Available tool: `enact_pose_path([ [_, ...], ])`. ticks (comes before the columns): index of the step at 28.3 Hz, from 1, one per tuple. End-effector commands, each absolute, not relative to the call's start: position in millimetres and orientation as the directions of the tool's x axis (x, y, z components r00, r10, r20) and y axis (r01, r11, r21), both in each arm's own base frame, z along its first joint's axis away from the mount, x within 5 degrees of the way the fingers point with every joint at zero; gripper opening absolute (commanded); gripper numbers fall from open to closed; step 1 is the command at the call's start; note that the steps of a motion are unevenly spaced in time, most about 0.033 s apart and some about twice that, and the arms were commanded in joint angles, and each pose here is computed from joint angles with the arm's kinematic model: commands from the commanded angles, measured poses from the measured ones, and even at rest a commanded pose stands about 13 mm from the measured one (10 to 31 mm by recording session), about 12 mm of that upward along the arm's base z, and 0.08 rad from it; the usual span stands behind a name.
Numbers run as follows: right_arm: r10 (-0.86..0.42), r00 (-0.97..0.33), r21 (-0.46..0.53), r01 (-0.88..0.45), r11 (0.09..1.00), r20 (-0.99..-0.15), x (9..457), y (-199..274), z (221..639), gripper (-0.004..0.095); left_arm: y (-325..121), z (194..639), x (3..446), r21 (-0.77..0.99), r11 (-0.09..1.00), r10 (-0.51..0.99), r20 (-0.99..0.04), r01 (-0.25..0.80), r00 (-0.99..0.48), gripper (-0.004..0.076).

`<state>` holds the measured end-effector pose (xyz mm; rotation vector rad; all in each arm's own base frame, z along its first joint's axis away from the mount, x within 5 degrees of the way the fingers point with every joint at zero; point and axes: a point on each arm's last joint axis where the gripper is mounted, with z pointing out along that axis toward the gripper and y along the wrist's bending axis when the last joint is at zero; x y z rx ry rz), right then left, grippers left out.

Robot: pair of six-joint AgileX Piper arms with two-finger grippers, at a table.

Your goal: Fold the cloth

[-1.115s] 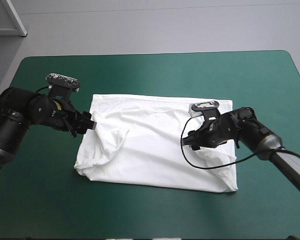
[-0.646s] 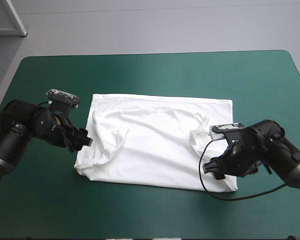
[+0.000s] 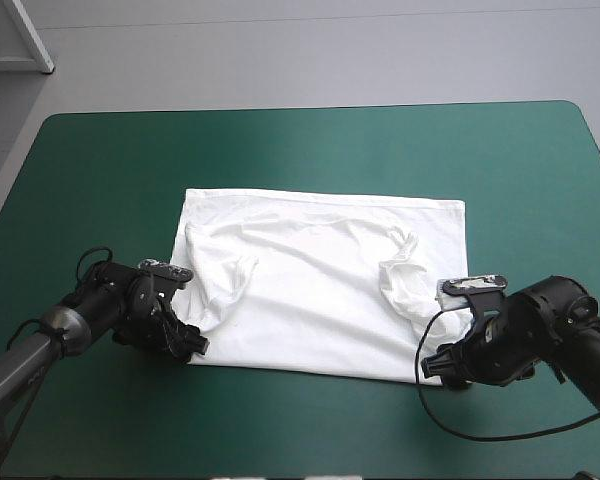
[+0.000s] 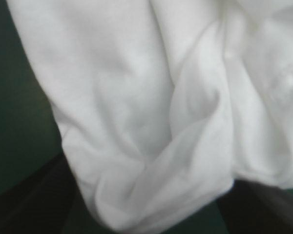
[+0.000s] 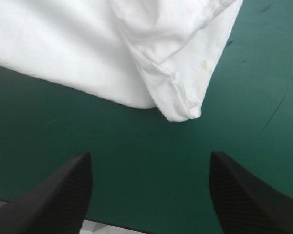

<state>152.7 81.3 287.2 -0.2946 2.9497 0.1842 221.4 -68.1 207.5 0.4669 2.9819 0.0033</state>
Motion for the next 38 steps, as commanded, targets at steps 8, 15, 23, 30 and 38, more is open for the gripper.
enact_pose_path([
  [8,-0.214,-0.965,0.109,-0.232,0.967,-0.153,172.6,93.3,252.4,0.0646,-77.5,199.6,229.6,-0.049,0.965,0.249,-0.149,0.258,-0.957,0.0010],
  [15,-0.210,-0.965,0.106,-0.228,0.968,-0.155,193.8,103.4,219.0,0.0646,-77.4,199.5,229.1,-0.046,0.960,0.267,-0.143,0.276,-0.953,-0.0008],
  [23,-0.213,-0.970,0.090,-0.224,0.970,-0.116,204.7,108.2,199.4,0.0330,-76.7,201.9,228.7,-0.039,0.957,0.280,-0.150,0.288,-0.948,-0.0008],
  [30,-0.229,-0.958,0.064,-0.243,0.968,-0.170,203.4,104.0,210.6,-0.0018,-72.5,231.3,232.2,0.019,0.954,0.296,-0.230,0.300,-0.927,-0.0008],
  [38,-0.214,-0.916,0.100,-0.262,0.960,-0.340,201.2,102.9,270.0,-0.0019,-75.9,296.8,251.1,0.061,0.939,0.341,-0.286,0.338,-0.895,-0.0008],
])
